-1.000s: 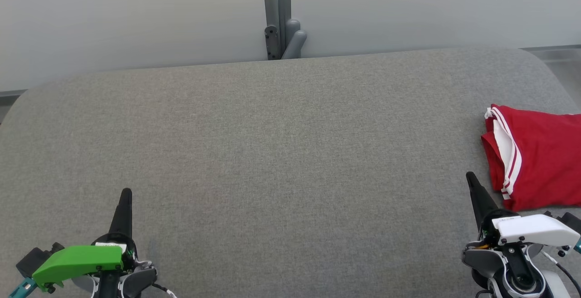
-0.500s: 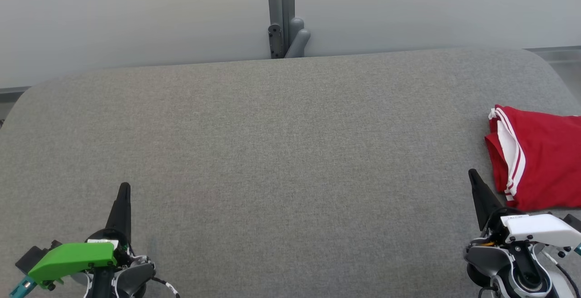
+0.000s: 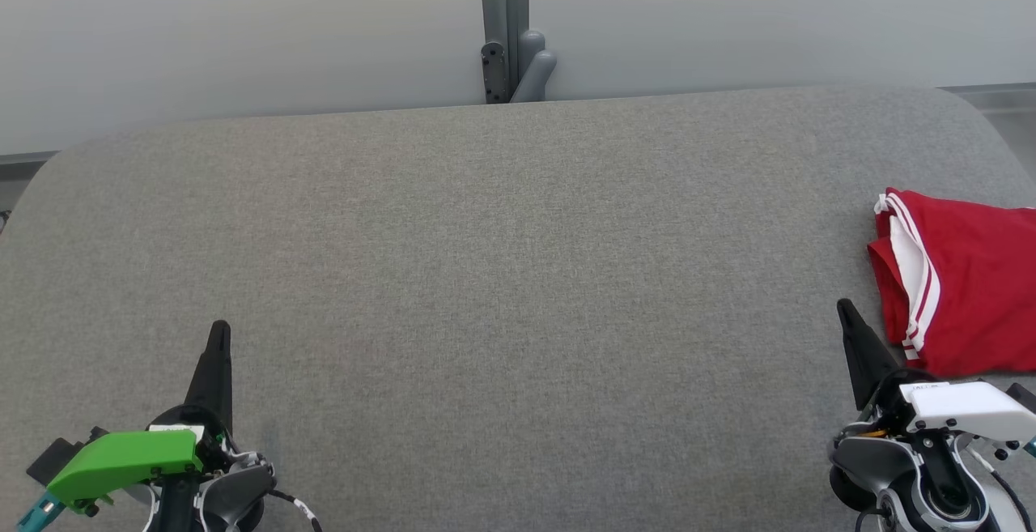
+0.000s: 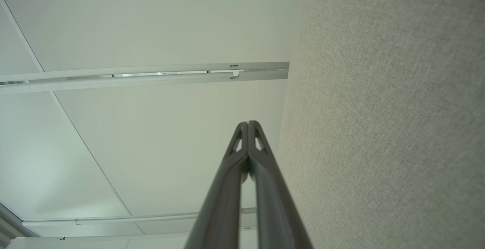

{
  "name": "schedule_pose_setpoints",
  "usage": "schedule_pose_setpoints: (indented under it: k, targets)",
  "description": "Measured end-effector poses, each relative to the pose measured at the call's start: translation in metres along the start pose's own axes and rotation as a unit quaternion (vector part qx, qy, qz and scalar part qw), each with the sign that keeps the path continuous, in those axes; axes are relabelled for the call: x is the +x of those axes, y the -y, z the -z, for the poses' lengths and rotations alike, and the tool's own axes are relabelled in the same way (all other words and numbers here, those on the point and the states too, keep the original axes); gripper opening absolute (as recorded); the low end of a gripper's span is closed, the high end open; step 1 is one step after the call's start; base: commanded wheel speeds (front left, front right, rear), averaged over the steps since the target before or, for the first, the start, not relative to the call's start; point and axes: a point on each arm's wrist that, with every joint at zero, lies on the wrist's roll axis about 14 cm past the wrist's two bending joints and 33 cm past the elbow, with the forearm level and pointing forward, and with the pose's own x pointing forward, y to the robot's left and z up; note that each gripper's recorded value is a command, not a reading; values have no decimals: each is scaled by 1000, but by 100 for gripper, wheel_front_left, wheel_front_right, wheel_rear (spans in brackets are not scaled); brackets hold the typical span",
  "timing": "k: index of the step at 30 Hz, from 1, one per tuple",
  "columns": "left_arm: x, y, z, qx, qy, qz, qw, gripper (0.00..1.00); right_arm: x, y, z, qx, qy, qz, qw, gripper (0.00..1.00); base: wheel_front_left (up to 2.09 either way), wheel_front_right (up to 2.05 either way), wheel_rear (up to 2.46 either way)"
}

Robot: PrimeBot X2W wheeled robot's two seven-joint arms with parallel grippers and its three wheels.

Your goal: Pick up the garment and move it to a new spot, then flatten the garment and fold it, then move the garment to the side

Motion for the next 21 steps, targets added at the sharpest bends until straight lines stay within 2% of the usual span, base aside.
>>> schedule_pose_setpoints:
  k: [21]
  targets:
    - [0, 0, 0, 0, 0, 0, 1000, 0, 0, 0, 0, 0, 0, 0, 1000, 0, 0, 0, 0]
